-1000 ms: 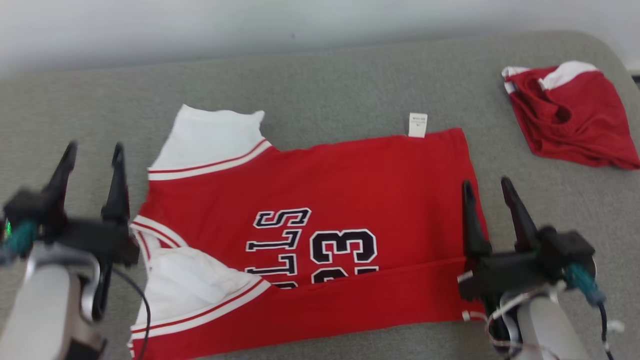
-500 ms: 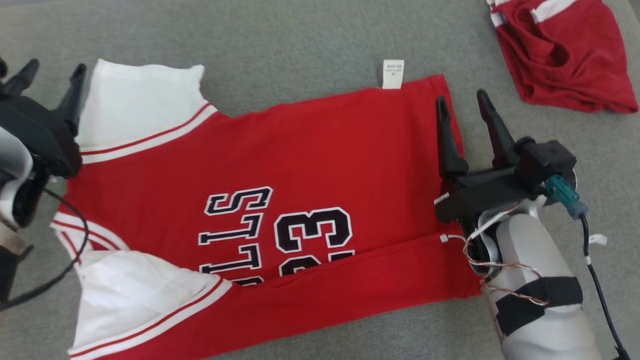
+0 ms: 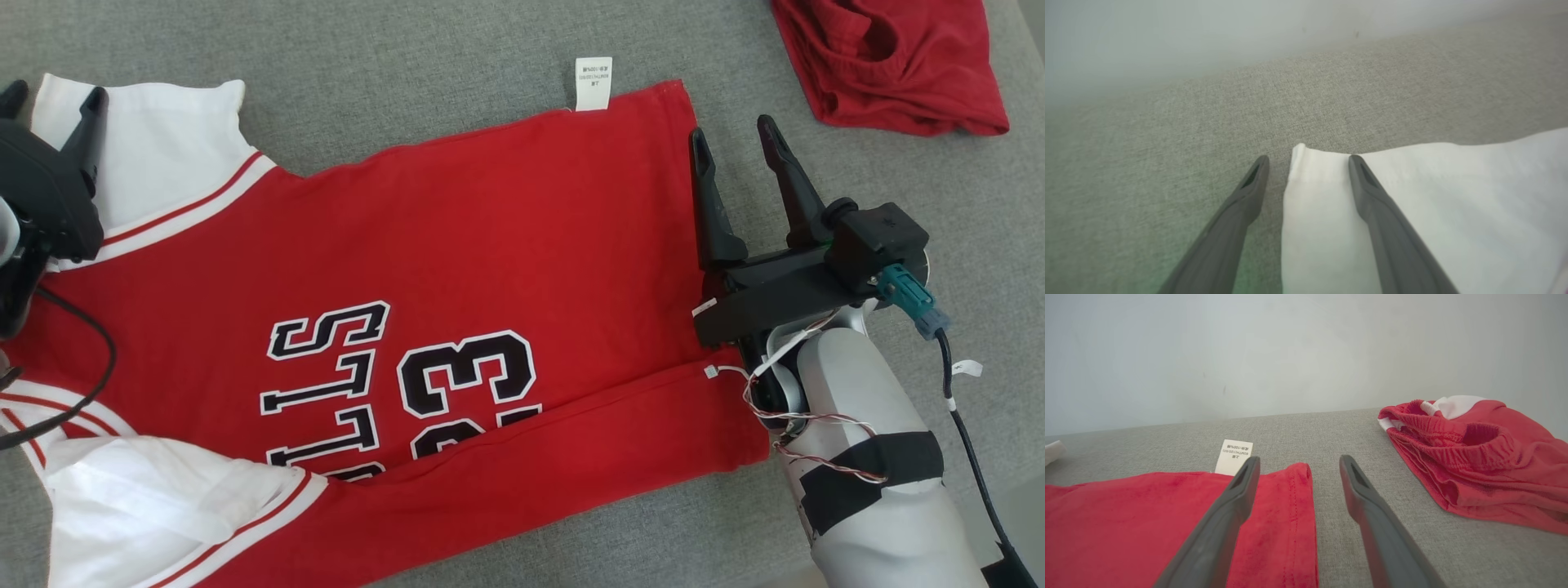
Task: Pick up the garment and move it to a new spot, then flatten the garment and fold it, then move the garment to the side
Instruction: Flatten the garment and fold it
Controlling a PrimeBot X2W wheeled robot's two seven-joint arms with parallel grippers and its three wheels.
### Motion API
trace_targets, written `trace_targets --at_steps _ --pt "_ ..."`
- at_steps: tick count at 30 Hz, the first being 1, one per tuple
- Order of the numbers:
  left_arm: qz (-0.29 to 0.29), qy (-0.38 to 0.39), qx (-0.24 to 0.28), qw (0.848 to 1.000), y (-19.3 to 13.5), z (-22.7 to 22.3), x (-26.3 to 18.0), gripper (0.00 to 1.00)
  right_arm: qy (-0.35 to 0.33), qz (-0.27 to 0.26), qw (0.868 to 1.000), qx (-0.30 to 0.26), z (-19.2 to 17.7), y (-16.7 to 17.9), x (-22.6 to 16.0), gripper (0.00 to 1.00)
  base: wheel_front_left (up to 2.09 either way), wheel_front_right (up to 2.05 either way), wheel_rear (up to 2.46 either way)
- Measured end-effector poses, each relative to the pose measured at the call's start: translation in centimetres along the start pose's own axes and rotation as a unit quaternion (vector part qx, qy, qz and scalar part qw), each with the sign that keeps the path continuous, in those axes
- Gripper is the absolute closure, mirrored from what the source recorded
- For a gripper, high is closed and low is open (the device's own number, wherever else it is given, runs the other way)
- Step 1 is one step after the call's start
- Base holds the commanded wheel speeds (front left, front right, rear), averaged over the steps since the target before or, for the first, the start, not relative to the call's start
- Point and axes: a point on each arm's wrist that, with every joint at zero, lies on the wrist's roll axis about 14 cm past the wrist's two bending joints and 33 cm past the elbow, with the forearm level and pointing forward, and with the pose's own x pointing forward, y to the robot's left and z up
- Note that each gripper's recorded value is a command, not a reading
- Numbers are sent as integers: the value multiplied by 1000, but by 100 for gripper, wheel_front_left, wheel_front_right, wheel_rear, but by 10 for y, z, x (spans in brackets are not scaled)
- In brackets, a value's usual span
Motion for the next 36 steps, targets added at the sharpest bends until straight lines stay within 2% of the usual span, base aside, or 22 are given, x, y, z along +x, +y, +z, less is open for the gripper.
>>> trace_targets --at_steps 2,3,4,12,17,30,32,33,36 --pt "0 4 -4 1000 0 -2 3 4 5 1 1000 -3 -3 0 0 0 0 0 0" --pt "0 4 -5 1000 0 -2 4 55 8 3 1000 -5 -5 0 0 0 0 0 0" --pt "-1 3 -6 1000 -1 -1 5 100 14 6 1000 -7 -8 1 0 0 0 0 0" --pt "-14 -37 -3 999 -12 17 -7 100 52 17 998 -28 -15 -4 7 0 0 0 0" --pt "-29 -95 3 995 -19 42 -26 100 88 25 995 -34 -11 -7 25 0 0 0 0" --pt "-55 -130 10 990 -32 48 -45 100 184 39 982 -30 -36 -1 49 0 0 0 0" --pt "-57 -130 10 990 -33 47 -44 100 194 39 980 -18 -41 1 49 93 0 0 0" --pt "-57 -129 11 990 -33 46 -44 100 202 42 978 -23 -45 3 49 100 0 0 0" --pt "-59 -129 13 990 -34 45 -43 100 196 46 979 -24 -43 6 53 100 0 0 0"
